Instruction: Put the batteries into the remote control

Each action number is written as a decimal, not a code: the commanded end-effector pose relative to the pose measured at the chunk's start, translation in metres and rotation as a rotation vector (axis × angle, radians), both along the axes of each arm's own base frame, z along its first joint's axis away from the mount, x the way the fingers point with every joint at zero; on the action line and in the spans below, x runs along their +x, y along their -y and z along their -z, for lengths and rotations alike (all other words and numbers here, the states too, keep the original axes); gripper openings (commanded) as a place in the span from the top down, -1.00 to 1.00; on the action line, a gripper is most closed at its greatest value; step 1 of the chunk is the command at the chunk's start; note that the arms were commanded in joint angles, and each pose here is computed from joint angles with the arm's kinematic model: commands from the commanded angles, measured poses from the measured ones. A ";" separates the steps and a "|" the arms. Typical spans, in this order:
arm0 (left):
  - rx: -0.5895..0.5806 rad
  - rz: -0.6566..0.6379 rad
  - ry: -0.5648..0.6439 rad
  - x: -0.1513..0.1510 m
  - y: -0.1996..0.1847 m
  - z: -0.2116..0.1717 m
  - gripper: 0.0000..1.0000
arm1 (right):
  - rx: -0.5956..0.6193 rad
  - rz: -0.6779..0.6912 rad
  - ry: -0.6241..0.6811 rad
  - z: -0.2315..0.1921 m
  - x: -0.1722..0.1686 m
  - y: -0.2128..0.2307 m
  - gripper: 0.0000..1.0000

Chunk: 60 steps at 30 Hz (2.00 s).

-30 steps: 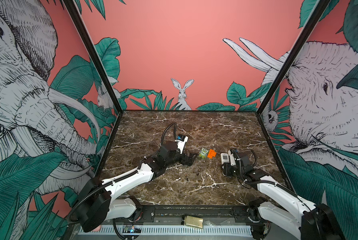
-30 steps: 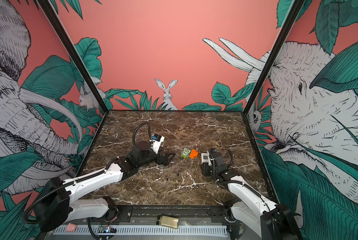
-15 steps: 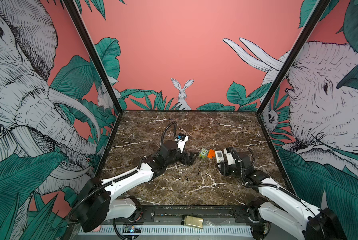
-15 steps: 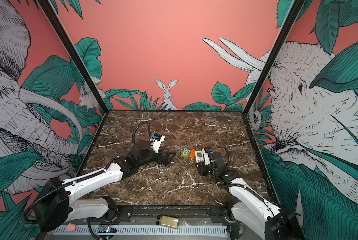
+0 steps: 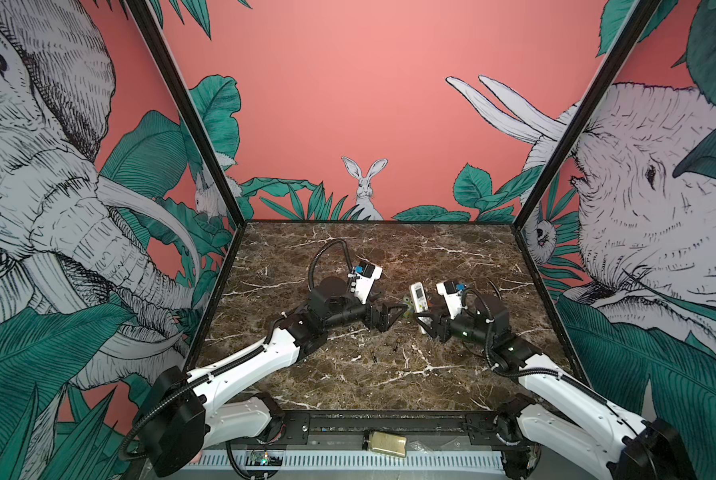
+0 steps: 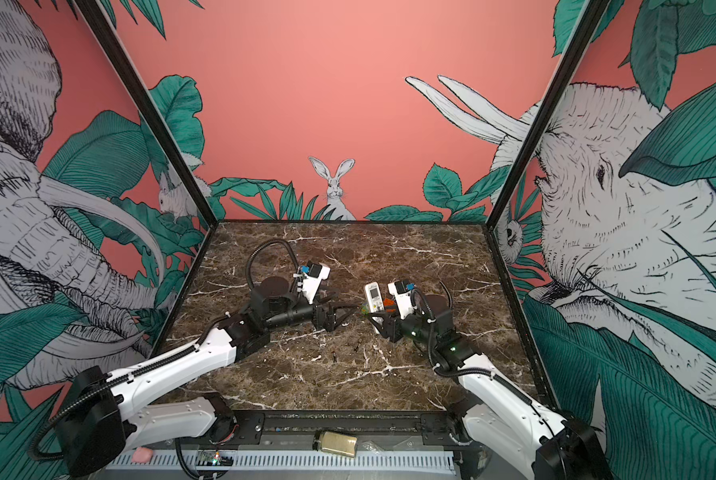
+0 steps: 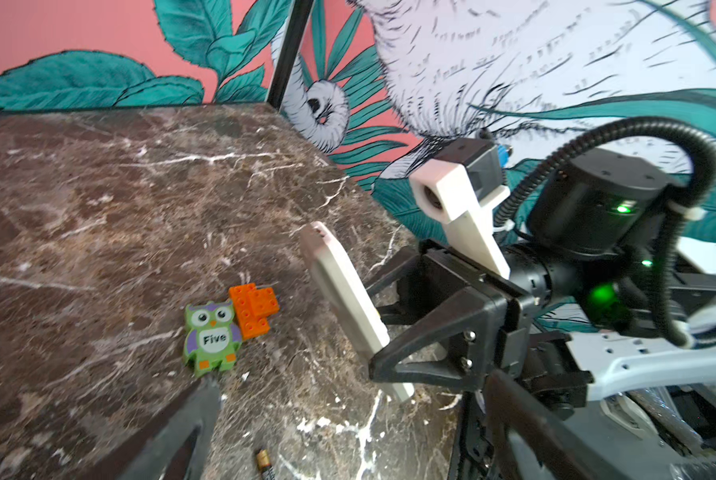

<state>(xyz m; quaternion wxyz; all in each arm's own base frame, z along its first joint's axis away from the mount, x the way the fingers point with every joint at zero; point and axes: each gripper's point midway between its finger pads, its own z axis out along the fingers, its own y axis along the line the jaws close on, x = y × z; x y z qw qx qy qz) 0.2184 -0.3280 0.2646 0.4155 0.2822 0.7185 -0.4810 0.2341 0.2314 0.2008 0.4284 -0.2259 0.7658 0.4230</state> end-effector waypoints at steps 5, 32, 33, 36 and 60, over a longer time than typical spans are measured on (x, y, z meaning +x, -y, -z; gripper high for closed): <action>-0.106 0.138 0.129 -0.026 0.003 -0.055 -0.99 | 0.231 -0.227 0.189 -0.077 -0.028 -0.027 0.79; -0.238 0.250 0.157 -0.045 0.008 -0.077 -0.89 | 0.387 -0.483 0.230 -0.102 -0.063 -0.056 0.80; -0.237 0.257 0.155 -0.046 0.008 -0.076 -0.78 | 0.383 -0.485 0.230 -0.101 -0.063 -0.056 0.80; -0.242 0.276 0.158 -0.049 0.009 -0.077 -0.50 | 0.377 -0.485 0.228 -0.100 -0.063 -0.056 0.80; -0.221 0.206 0.115 -0.036 0.009 -0.067 1.00 | 0.214 -0.364 0.188 -0.081 -0.040 -0.057 -0.14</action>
